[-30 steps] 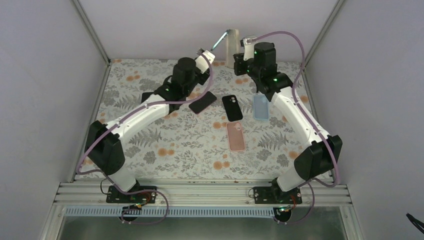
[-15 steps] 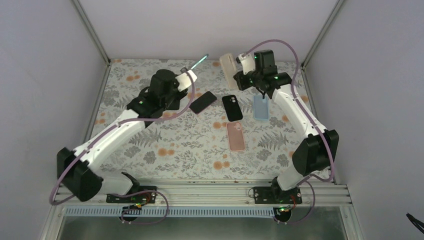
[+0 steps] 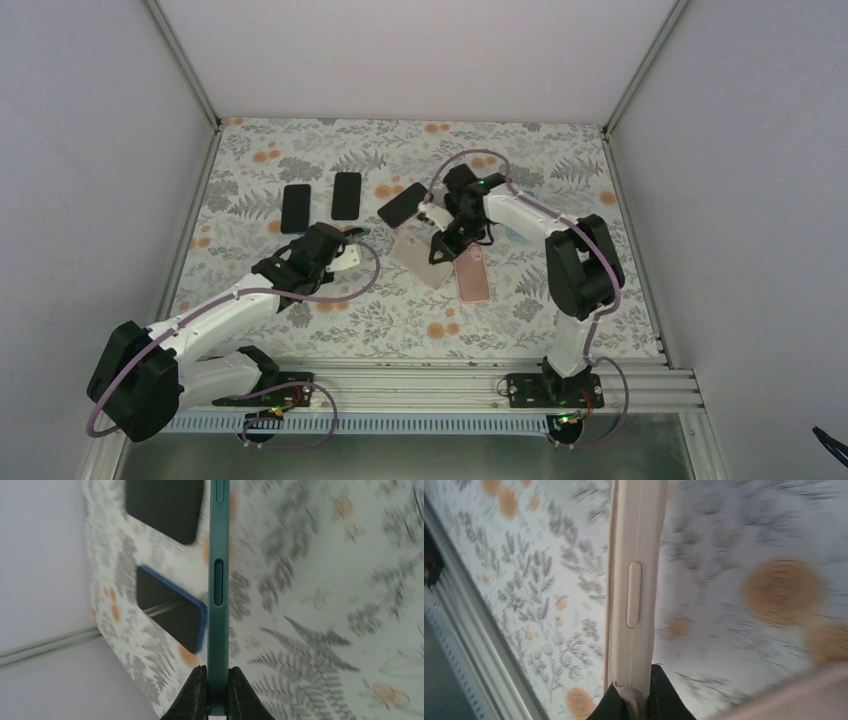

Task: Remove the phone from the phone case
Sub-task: Place the phone case at the center of the board.

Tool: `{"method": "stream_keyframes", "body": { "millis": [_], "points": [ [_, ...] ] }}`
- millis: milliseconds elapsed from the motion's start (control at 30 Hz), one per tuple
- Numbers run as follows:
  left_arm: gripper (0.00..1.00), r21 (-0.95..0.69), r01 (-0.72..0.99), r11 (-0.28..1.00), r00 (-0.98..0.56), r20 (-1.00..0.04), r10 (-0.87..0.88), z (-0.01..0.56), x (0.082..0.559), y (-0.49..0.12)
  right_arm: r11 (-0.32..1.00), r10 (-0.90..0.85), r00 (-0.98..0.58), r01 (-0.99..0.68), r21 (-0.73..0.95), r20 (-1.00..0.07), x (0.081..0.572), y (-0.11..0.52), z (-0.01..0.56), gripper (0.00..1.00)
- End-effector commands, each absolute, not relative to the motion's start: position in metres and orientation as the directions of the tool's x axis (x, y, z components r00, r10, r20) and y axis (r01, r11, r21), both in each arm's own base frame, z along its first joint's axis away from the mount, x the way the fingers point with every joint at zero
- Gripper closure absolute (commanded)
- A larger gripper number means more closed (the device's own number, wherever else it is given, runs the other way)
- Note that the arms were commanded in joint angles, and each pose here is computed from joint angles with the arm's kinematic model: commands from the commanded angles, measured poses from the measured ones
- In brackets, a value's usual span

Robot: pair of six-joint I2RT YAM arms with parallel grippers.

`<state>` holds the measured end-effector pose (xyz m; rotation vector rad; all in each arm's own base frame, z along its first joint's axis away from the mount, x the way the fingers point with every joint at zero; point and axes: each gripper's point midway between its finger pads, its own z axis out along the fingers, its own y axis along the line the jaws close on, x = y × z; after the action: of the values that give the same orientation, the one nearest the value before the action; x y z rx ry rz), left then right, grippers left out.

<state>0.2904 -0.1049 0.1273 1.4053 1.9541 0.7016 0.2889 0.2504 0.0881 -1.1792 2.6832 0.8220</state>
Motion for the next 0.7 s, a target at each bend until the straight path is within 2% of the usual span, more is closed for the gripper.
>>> {"method": "stream_keyframes", "body": {
  "millis": [0,100,233,300,433,533,600,667],
  "points": [
    [0.98,0.768,0.595,0.238,-0.245,-0.108,0.963,0.123,0.285,-0.089,0.492,-0.712,-0.652,-0.728,0.478,-0.259,0.262,0.270,0.077,0.96],
    [0.98,0.712,0.670,0.212,-0.243,-0.059,0.968,0.095,0.268,-0.085,0.500,-0.735,-0.649,-0.716,0.488,-0.199,0.254,0.267,0.061,0.96],
    [0.96,0.645,0.742,0.182,-0.197,-0.050,0.979,0.077,0.245,-0.093,0.522,-0.747,-0.651,-0.700,0.487,-0.135,0.248,0.258,0.043,0.96],
    [0.80,0.584,0.794,0.167,-0.156,-0.069,0.985,0.071,0.228,-0.103,0.530,-0.752,-0.650,-0.693,0.489,-0.107,0.244,0.255,0.036,0.94],
    [0.62,0.462,0.872,0.161,-0.135,-0.090,0.987,0.068,0.202,-0.115,0.544,-0.758,-0.648,-0.691,0.476,-0.075,0.242,0.248,0.030,0.71],
    [0.47,0.404,0.901,0.160,-0.136,-0.088,0.987,0.066,0.191,-0.118,0.544,-0.766,-0.639,-0.708,0.450,-0.079,0.244,0.244,0.036,0.57],
    [0.41,0.390,0.905,0.167,-0.146,-0.083,0.986,0.068,0.188,-0.117,0.544,-0.769,-0.633,-0.720,0.431,-0.087,0.246,0.241,0.044,0.50],
    [0.26,0.390,0.900,0.195,-0.156,-0.130,0.979,0.083,0.190,-0.124,0.543,-0.773,-0.626,-0.735,0.406,-0.101,0.247,0.236,0.055,0.38]
  ]
}}
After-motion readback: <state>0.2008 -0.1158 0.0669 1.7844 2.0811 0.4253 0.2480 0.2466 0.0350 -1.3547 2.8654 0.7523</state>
